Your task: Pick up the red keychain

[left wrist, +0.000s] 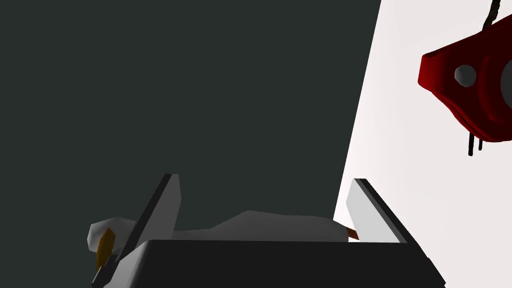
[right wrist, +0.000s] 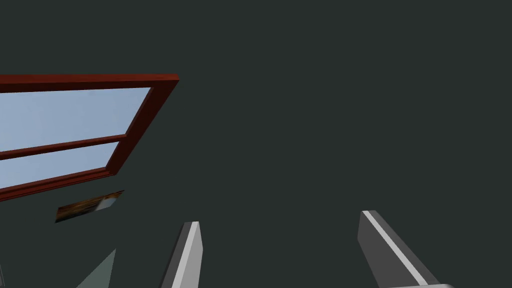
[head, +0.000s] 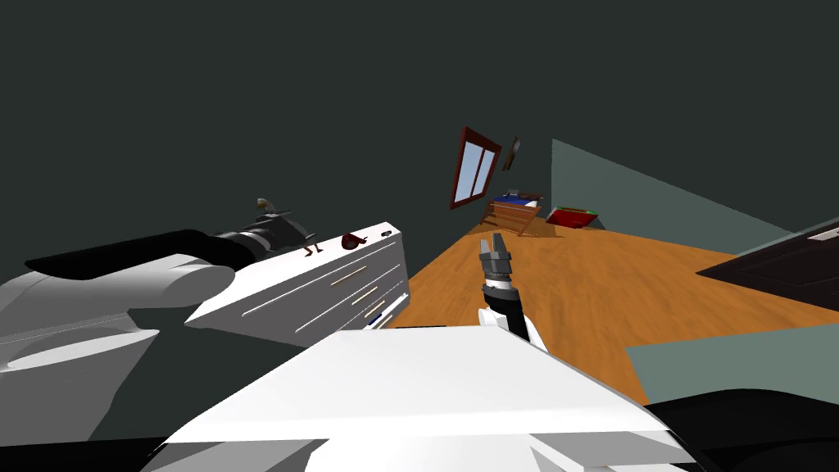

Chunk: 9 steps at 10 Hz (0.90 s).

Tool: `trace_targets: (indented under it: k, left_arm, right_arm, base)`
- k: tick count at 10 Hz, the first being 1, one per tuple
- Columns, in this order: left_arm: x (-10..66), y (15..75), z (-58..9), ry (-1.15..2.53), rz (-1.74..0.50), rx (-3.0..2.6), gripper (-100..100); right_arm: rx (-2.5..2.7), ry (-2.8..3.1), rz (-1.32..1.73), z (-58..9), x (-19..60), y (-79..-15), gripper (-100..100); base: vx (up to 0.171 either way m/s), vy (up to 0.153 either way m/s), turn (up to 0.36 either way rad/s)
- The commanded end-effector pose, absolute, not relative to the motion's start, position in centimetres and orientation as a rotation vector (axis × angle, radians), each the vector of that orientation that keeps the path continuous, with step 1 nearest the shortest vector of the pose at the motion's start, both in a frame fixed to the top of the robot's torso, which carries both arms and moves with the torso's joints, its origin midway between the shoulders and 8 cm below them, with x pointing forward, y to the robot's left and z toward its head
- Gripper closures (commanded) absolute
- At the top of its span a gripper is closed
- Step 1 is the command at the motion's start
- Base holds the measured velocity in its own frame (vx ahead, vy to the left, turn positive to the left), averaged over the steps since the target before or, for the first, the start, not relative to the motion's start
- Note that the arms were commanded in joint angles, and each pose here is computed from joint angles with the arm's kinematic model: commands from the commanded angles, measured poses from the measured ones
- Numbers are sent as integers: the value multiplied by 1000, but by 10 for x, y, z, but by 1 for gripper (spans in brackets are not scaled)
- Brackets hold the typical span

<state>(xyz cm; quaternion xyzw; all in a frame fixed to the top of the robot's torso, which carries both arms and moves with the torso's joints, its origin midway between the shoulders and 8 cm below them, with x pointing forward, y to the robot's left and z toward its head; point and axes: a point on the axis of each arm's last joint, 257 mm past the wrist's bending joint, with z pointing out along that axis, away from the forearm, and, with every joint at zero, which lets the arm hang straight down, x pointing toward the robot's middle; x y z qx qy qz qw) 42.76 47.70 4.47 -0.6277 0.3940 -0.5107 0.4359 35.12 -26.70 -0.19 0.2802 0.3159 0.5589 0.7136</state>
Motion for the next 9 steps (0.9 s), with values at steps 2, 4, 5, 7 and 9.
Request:
trace_targets:
  k: [2, 4, 5, 7, 9]
  left_arm:
    - [423, 482, 32, 993, -1231, -1638, -100]
    - [420, 486, 29, 999, -1214, -1706, -100]
    - [418, 487, 24, 1003, -1197, -1724, -100]
    - [414, 490, 21, 1008, -1181, -1791, -100]
    - [408, 491, 17, 1013, -1163, -1858, -100]
  right_arm:
    - [621, 700, 1238, -2, 351, -267, 0]
    - [621, 700, 1238, -2, 351, -267, 0]
    - [621, 700, 1238, -2, 351, -267, 0]
    - [621, 700, 1238, -2, 351, -267, 0]
    - [621, 700, 1238, -2, 351, -267, 0]
  base:
    - [22, -33, -30]
    - [34, -51, -82]
    - [18, -21, -12]
    - [29, -46, -90]
    - [29, -32, -43]
